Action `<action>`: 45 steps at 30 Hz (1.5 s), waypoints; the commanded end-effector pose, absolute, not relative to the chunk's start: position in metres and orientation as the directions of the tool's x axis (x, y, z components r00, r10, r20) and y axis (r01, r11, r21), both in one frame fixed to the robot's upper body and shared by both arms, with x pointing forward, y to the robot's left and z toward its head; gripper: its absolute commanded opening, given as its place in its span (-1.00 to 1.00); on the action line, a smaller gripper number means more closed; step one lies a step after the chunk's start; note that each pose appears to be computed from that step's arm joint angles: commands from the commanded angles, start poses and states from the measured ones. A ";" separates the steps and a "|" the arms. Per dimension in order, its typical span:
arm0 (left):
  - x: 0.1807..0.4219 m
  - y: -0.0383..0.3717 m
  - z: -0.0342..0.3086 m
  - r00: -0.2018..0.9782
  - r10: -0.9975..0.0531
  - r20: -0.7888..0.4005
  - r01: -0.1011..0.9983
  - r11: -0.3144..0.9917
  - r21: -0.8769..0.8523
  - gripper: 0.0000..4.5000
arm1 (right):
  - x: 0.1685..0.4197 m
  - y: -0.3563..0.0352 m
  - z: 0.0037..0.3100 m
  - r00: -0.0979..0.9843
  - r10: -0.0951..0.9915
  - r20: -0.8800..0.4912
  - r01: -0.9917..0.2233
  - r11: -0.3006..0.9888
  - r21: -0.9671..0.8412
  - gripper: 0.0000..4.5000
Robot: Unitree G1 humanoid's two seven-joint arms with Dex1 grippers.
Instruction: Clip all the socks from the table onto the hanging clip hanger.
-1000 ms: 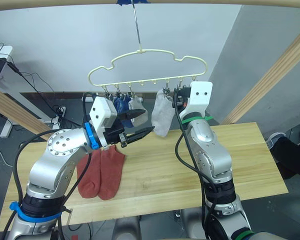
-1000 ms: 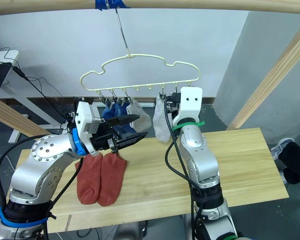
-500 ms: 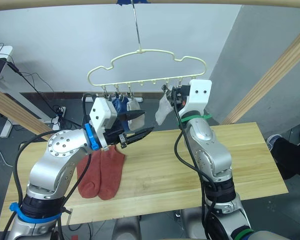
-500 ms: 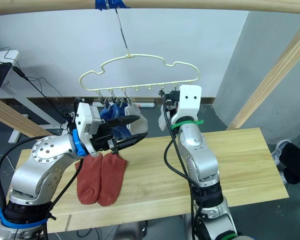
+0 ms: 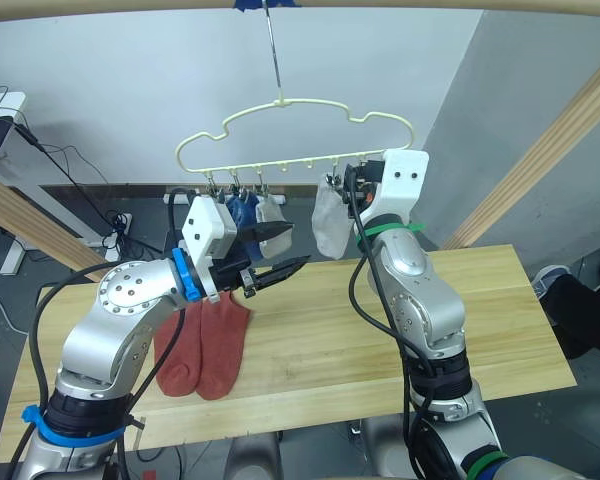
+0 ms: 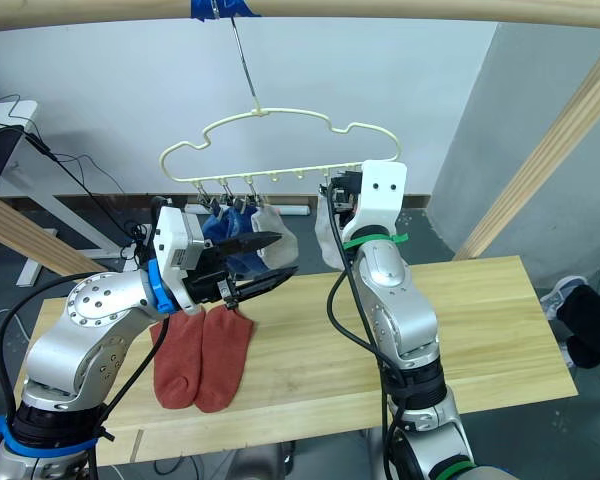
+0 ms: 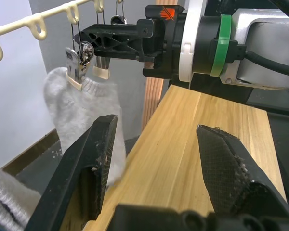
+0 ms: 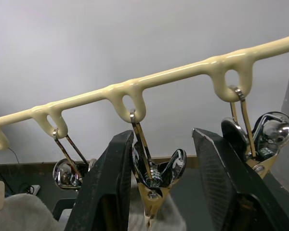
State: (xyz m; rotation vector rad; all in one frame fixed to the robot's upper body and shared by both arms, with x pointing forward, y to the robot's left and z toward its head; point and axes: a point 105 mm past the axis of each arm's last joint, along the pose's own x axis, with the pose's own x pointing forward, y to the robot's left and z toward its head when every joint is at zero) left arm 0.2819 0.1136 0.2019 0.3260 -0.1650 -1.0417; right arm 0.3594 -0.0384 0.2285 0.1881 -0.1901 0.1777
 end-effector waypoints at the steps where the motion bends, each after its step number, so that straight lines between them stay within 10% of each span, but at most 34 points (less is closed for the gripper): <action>1: 0.274 0.106 0.208 0.471 -0.882 0.001 0.818 0.437 0.373 0.30 | 0.344 -0.014 0.272 0.923 0.197 0.331 -0.294 0.916 0.273 -0.11; 11: 0.274 0.106 0.208 0.469 -0.883 -0.001 0.820 0.435 0.373 0.30 | 0.342 -0.012 0.273 0.923 0.200 0.329 -0.303 0.905 0.298 -0.11; 19: 0.274 0.106 0.205 0.476 -0.879 -0.003 0.819 0.442 0.366 0.30 | 0.339 -0.011 0.276 0.920 0.201 0.336 -0.311 0.898 0.313 -0.96; 28: 0.283 0.117 0.197 0.583 -0.813 0.010 0.777 0.560 0.288 0.30 | 0.341 -0.016 0.279 0.919 0.190 0.346 -0.301 0.904 0.305 -0.97; 31: 0.291 0.131 0.179 0.695 -0.719 0.011 0.703 0.683 0.201 0.30 | 0.343 -0.018 0.278 0.920 0.185 0.346 -0.296 0.907 0.301 -0.97; 37: 0.295 0.175 0.115 0.958 -0.280 -0.063 0.284 0.957 0.054 0.96 | 0.345 -0.019 0.278 0.919 0.191 0.345 -0.296 0.912 0.283 -0.97; 45: 0.282 0.199 0.053 0.971 0.063 -0.232 -0.073 0.997 -0.036 1.00 | 0.345 -0.018 0.273 0.920 0.218 0.324 -0.310 0.913 0.264 -0.97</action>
